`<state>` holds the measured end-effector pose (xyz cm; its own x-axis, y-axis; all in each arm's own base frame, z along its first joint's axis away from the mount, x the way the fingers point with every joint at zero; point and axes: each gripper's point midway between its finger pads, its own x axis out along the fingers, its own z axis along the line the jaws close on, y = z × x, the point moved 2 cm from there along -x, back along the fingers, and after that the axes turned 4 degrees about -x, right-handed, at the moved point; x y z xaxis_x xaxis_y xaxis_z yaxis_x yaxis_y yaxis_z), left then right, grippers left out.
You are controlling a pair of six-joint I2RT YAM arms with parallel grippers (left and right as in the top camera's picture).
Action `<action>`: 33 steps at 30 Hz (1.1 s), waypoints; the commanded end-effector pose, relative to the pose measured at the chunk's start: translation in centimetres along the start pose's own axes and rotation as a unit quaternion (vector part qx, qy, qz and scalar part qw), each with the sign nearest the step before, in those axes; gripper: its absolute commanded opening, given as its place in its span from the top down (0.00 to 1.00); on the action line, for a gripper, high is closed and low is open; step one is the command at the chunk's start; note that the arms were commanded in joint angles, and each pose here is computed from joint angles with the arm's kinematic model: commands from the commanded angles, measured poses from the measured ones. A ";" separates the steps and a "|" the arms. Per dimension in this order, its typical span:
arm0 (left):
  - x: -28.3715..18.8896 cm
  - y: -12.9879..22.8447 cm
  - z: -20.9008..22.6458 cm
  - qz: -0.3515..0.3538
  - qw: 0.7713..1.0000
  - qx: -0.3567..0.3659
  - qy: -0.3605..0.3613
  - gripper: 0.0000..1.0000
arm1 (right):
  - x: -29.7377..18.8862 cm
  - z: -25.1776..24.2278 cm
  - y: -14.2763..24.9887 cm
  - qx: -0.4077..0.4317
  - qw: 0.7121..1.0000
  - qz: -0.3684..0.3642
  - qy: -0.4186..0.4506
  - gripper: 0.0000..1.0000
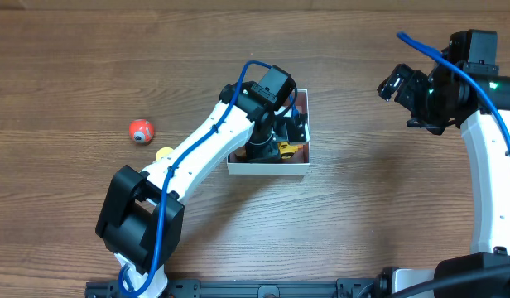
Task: Pack container
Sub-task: 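Carry the excavator over the box and lower it inside, then release the excavator in the box and press it down with left gripper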
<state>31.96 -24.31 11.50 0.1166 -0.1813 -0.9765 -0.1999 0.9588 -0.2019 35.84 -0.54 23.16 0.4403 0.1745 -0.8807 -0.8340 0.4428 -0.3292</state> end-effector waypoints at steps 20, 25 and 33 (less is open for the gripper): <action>-7.2 -5.4 4.4 -0.112 0.976 -0.168 -0.077 0.00 | -1.4 0.5 -0.4 -0.002 1.000 -0.021 -0.008 0.00; -7.0 -6.2 1.7 -0.129 0.981 -0.144 0.000 0.19 | -1.4 0.5 -0.4 -0.002 1.000 -0.021 -0.008 0.00; -6.0 -7.6 0.5 -0.159 0.975 -0.146 0.051 0.74 | -1.4 0.5 -0.4 -0.002 1.000 -0.021 -0.008 0.00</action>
<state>34.19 -28.66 18.90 0.1892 -0.4087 -0.8929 -0.4484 0.7730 -0.4488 35.82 -0.54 23.15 0.4396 0.1742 -0.8811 -0.8343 0.4425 -0.3288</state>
